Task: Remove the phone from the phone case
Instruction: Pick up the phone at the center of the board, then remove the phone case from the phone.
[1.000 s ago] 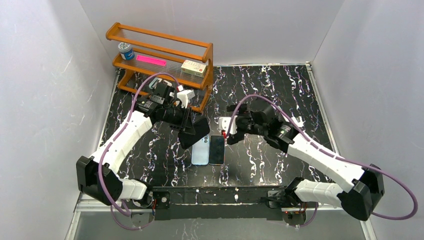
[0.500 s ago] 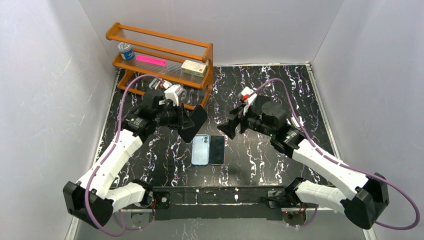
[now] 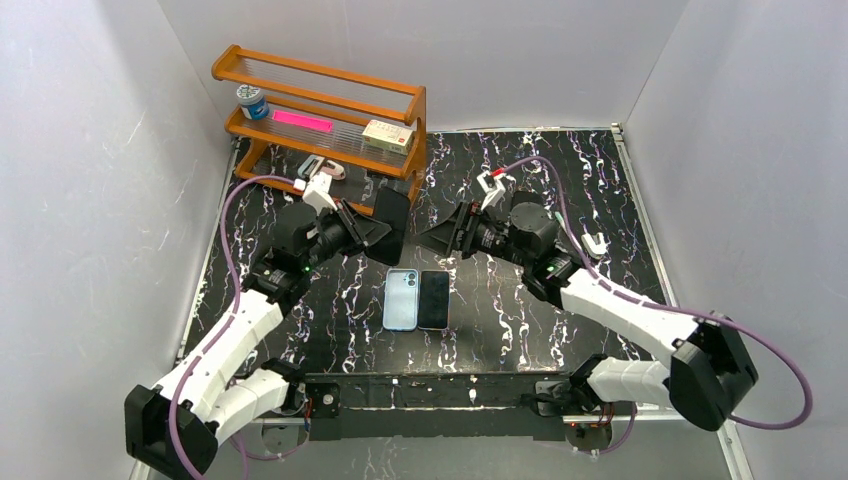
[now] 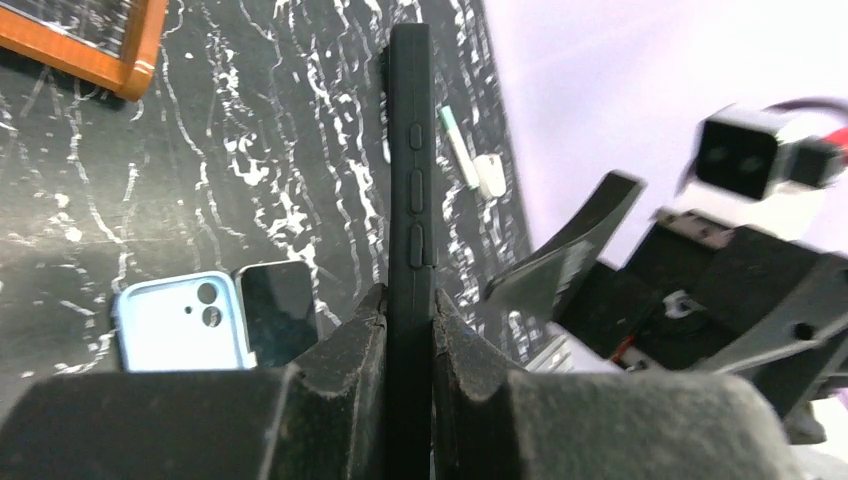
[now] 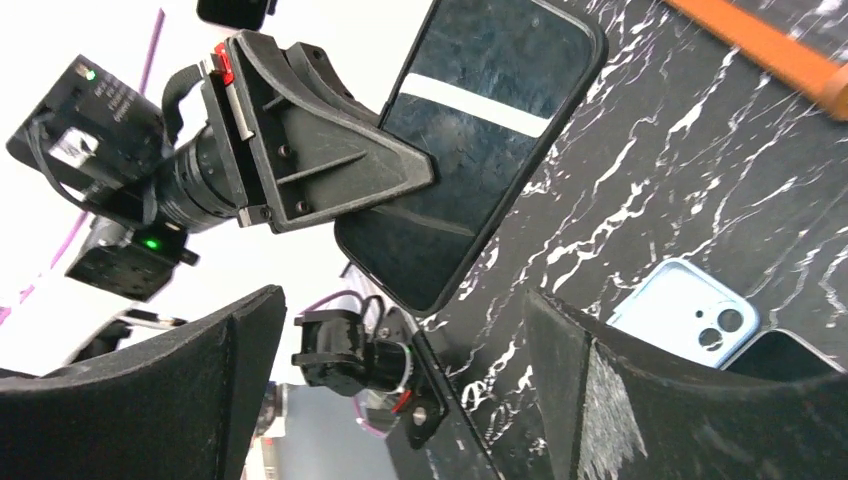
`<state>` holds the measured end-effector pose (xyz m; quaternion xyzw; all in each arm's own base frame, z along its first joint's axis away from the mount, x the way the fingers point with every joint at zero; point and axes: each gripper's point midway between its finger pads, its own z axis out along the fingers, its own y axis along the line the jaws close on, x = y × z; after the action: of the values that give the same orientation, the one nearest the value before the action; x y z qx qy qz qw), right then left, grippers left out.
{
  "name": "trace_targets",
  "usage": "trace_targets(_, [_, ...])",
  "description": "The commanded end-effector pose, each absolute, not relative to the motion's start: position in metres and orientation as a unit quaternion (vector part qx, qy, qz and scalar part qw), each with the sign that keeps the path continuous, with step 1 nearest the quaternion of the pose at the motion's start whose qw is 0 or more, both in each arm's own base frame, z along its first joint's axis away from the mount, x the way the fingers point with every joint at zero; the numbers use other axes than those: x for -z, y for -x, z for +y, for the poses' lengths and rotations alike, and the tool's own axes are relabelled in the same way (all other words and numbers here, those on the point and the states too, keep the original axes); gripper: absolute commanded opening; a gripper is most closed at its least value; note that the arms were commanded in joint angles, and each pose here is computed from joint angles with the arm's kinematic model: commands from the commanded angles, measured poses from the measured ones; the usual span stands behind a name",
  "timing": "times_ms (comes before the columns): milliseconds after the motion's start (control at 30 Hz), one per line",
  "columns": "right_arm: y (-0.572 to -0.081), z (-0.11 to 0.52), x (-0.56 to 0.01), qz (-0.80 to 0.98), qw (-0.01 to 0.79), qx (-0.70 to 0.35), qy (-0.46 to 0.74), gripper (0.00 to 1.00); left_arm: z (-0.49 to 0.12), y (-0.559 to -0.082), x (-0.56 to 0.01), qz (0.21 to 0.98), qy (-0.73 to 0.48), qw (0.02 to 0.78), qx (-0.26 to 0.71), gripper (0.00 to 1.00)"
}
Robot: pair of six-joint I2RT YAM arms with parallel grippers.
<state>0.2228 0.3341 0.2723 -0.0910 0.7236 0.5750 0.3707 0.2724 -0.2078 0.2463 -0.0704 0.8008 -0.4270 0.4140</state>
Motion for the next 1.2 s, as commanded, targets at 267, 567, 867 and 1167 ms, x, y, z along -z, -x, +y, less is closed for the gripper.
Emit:
trace_targets(267, [-0.218, 0.361, -0.299, 0.657, 0.299, -0.691, 0.041, 0.85, -0.21, -0.286, -0.324, 0.646, 0.186, 0.456, 0.583, 0.0])
trace_targets(567, [-0.224, 0.375, -0.314, 0.624, 0.297, -0.721, 0.057, 0.62, -0.223, -0.283, -0.332, 0.618, 0.191, 0.437, 0.626, 0.0])
trace_targets(867, [-0.22, 0.378, -0.33, 0.593, 0.298, -0.744, 0.083, 0.08, -0.222, -0.279, -0.322, 0.626, 0.18, 0.445, 0.615, 0.04])
trace_targets(1167, [-0.214, 0.353, -0.33, 0.601, 0.288, -0.735, 0.129, 0.01, -0.218, -0.283, -0.319, 0.675, 0.114, 0.467, 0.559, 0.4])
